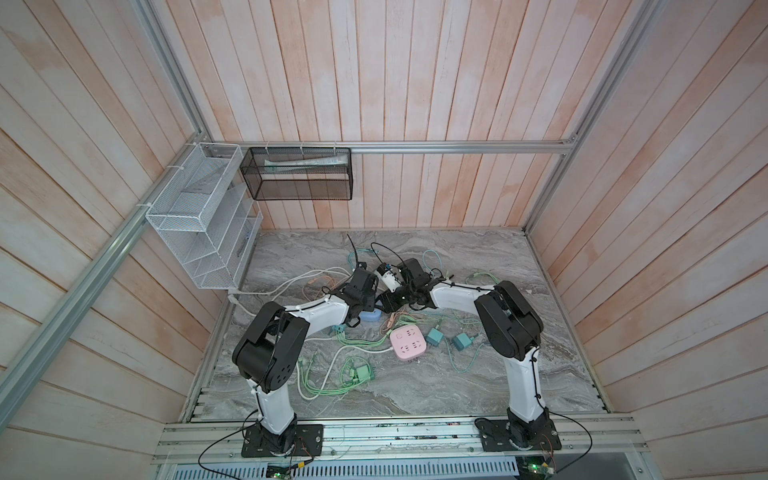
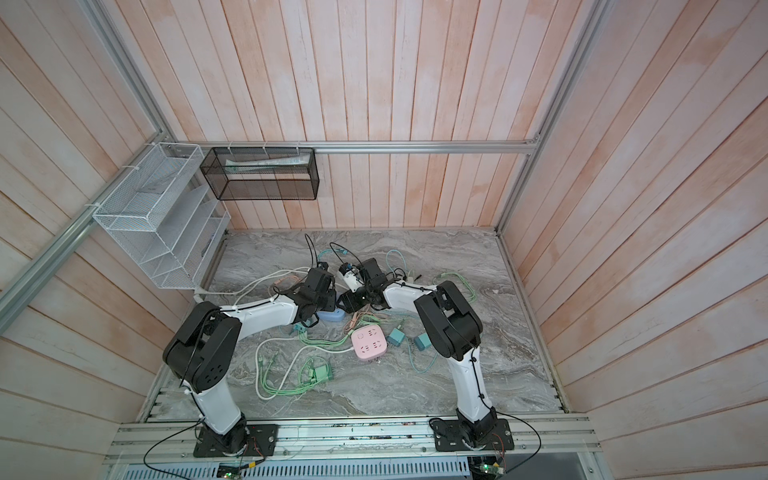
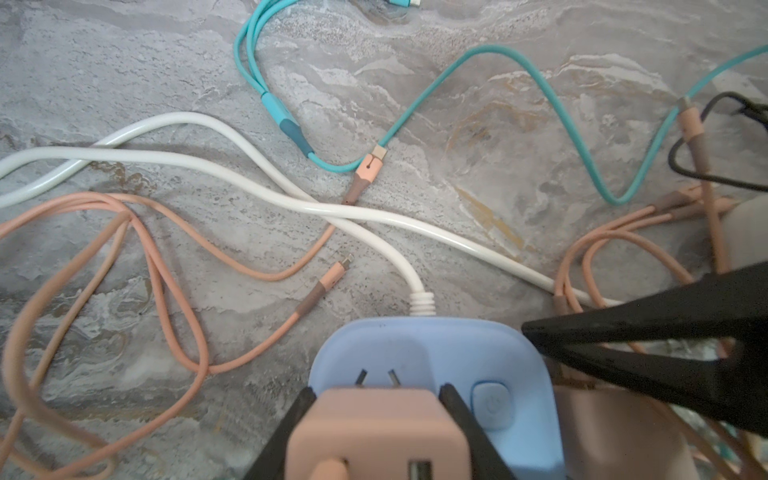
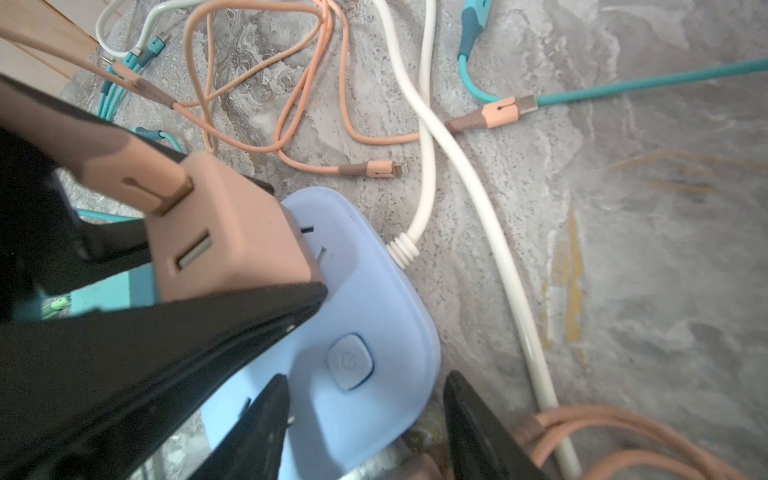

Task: Pull the plug off the socket
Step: 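Pull the pink charger up with the left gripper while the right holds the strip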

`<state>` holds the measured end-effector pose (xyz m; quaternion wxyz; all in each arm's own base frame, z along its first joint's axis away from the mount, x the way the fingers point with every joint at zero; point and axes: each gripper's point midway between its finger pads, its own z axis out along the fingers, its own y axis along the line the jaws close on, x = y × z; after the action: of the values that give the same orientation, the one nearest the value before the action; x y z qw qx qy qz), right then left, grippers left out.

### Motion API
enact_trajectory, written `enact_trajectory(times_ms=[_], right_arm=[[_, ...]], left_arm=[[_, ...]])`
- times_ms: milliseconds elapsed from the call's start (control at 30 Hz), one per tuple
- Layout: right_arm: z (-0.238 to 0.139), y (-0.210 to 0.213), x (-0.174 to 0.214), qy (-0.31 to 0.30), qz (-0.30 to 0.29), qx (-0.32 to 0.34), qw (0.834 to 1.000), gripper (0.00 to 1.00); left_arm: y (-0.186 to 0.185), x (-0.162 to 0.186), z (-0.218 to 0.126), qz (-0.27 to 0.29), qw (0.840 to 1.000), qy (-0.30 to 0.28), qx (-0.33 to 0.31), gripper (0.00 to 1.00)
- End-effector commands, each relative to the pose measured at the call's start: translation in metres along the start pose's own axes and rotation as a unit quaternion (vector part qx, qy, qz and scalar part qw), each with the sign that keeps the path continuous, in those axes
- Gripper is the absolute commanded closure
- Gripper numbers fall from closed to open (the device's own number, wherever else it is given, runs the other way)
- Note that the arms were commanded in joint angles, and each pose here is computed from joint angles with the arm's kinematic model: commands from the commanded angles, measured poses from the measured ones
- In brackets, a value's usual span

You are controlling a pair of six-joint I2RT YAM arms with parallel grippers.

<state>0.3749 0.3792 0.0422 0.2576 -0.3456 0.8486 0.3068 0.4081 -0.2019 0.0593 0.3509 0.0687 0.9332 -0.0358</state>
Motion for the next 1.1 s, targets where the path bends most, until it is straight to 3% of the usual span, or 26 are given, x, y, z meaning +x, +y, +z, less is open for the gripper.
enact_trajectory(times_ms=[0,200,767,1067], right_arm=[[0.019,-0.014,0.077,0.116,0.041,0.026,0.992,0.4],[0.023,-0.018,0.083,0.133,0.046,0.035,0.989,0.43],[0.025,-0.022,0.092,0.144,0.056,0.039,0.987,0.47],[0.024,-0.024,0.093,0.145,0.057,0.044,0.987,0.48]], left_arm=[[-0.021,-0.021,-0.009,-0.001,0.998,-0.043,0.038,0.84],[-0.028,-0.021,-0.011,0.019,0.999,-0.049,0.015,0.87],[-0.013,-0.033,-0.023,-0.025,0.997,-0.065,0.043,0.87],[-0.011,-0.028,-0.024,-0.011,0.998,-0.062,0.03,0.88]])
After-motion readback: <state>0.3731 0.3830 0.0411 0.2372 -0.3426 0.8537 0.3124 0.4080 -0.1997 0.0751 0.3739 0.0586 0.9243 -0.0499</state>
